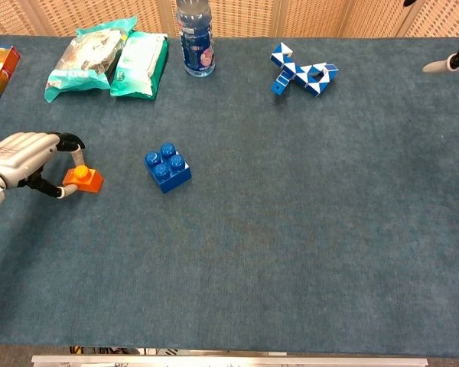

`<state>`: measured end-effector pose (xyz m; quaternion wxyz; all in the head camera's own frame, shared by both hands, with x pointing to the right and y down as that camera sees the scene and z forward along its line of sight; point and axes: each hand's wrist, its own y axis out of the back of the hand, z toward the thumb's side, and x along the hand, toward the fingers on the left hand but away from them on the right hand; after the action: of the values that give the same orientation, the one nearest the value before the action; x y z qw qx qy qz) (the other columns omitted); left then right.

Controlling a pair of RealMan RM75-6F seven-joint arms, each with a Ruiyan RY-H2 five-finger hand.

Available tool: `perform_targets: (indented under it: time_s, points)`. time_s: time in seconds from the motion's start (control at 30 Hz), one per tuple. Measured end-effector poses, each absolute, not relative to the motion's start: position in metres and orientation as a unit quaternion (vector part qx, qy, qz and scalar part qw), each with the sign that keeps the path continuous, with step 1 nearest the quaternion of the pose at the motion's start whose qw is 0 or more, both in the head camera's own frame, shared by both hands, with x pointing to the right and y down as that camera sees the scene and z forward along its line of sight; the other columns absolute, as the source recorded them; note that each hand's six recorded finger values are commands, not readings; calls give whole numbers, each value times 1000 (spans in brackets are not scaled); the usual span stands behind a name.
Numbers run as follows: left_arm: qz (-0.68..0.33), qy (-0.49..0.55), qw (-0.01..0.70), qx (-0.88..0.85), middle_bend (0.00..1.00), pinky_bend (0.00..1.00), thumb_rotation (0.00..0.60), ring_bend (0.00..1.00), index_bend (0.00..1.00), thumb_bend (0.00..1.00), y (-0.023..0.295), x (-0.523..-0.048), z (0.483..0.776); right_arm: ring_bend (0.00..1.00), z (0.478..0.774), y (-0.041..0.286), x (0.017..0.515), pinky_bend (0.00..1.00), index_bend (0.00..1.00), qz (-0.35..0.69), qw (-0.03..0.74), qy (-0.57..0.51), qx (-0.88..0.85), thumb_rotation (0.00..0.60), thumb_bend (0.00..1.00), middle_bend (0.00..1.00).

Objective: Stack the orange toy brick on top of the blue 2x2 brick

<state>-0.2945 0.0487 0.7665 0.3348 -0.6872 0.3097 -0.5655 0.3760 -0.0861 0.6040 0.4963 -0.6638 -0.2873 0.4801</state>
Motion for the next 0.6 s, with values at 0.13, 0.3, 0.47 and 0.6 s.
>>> perform_targets:
  time_s: [0.13, 0.3, 0.47, 0.6]
  points:
    - [-562, 323, 322, -690, 255, 248, 600, 183, 536, 296, 46, -295, 764, 144, 603, -87, 376, 232, 109, 479, 496, -289, -664, 600, 82, 266]
    - [-561, 336, 311, -689, 256, 250, 600, 184, 536, 297, 43, -299, 756, 144, 605, -87, 376, 232, 109, 479, 496, -286, -665, 600, 82, 267]
    - [-564, 353, 302, -683, 255, 252, 600, 184, 535, 296, 38, -302, 745, 144, 606, -87, 372, 232, 109, 475, 498, -283, -668, 600, 82, 267]
    - [-562, 372, 296, -676, 256, 253, 600, 184, 536, 298, 32, -302, 735, 144, 607, -89, 368, 232, 109, 472, 501, -280, -669, 600, 83, 267]
